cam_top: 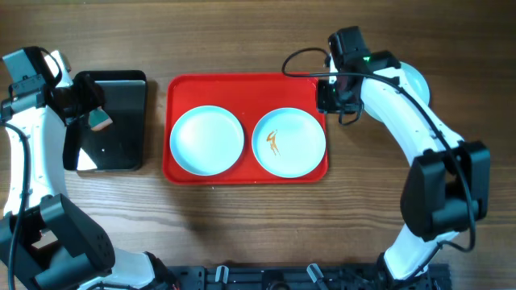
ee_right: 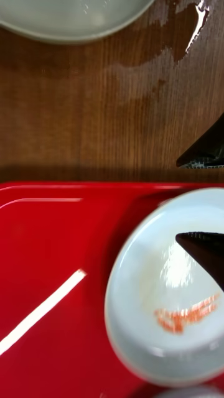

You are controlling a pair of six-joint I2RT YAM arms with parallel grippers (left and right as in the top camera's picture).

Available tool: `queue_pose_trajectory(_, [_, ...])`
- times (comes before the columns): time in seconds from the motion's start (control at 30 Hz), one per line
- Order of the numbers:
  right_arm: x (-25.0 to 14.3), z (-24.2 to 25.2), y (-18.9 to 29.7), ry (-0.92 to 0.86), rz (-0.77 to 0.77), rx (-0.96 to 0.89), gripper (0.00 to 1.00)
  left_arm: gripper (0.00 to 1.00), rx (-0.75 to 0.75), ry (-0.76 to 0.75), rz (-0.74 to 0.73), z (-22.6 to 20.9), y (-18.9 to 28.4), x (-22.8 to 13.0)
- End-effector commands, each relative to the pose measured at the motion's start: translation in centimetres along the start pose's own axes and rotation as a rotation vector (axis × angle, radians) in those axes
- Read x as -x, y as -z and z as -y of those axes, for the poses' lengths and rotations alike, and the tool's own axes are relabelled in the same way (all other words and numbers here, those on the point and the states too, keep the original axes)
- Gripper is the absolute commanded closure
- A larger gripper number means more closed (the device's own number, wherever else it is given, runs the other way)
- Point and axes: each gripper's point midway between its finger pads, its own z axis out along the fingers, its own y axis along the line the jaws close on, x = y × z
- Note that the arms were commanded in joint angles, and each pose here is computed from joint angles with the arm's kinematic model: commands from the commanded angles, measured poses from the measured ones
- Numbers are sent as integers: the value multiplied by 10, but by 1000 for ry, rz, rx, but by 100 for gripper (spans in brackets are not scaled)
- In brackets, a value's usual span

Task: Clean dirty plates on tray and stack at the side
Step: 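Grasp the rim of the sauce-stained right plate with the right gripper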

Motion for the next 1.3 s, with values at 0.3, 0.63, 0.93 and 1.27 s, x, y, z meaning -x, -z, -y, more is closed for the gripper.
queue_pose_trajectory(0.3, [-45, -20, -48, 198, -164, 176, 66, 40, 4, 15, -11, -1, -4, -2])
queue_pose_trajectory(0.63, [-59, -18, -61, 199, -195, 181, 67, 39, 5, 15, -18, -1, -4, -4])
queue_pose_trajectory(0.93, [-51, -41, -61, 203, -160, 299, 72, 39, 5, 16, -17, -1, -4, -3])
queue_pose_trajectory(1.27, [-21, -65, -24, 226, -70, 373, 78, 39, 5, 15, -18, -1, -4, -4])
